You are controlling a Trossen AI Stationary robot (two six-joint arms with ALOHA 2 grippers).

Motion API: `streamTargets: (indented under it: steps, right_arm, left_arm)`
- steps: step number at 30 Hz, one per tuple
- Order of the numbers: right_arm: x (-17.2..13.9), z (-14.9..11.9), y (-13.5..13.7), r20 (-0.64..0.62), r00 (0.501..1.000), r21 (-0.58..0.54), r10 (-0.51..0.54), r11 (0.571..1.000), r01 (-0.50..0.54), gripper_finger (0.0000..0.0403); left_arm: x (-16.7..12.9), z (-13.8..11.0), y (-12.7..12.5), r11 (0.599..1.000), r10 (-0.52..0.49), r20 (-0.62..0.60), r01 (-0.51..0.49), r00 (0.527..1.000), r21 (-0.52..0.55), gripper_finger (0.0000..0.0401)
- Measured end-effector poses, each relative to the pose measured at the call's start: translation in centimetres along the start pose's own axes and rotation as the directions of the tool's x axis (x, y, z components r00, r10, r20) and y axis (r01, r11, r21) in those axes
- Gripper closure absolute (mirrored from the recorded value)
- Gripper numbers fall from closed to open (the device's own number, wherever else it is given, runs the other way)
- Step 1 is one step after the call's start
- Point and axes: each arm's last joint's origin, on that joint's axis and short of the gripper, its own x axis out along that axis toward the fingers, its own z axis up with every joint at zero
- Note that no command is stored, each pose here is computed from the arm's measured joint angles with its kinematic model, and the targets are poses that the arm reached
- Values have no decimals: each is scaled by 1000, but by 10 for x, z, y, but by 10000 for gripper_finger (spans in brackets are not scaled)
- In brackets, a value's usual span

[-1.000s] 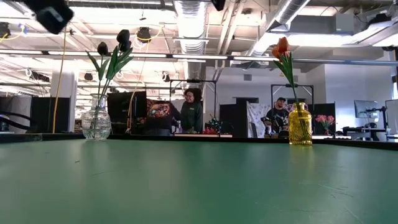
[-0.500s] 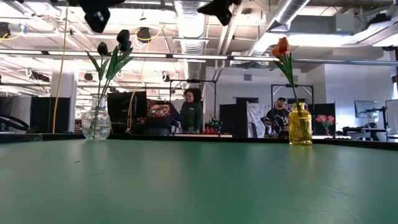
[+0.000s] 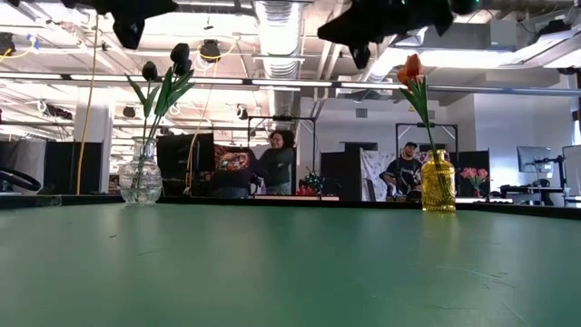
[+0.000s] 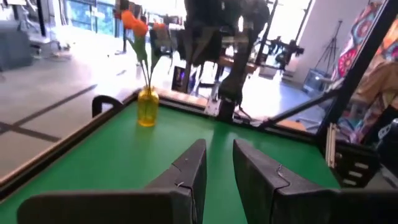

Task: Sort flowers into vase by color
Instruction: Return to Home Position

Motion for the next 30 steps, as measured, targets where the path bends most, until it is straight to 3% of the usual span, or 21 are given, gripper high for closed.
streamTargets:
  steps: [3, 8, 13, 24, 30]
  right_arm:
    - [-2, -18, -1, 50, 999, -6, 7, 1000, -7, 386]
    - [-3, -39, -4, 99, 995, -56, 3, 998, 3, 369]
    - [-5, -55, -5, 74, 997, -15, -22, 1000, 23, 387]
    - [-40, -86, 5, 208, 975, 31, -79, 997, 74, 380]
    - [-56, -104, 14, 221, 968, 79, -121, 991, 106, 384]
  left_arm:
    - [-1, -5, 2, 1000, 19, 6, -19, 1000, -4, 335]
    - [2, -21, 5, 999, 14, 82, -11, 997, -40, 335]
    - [4, -40, 9, 997, -1, 156, 14, 988, -79, 335]
    - [-3, -72, 19, 988, 43, 221, -8, 974, -157, 335]
    - [-6, -84, 23, 979, 78, 229, -31, 970, -201, 335]
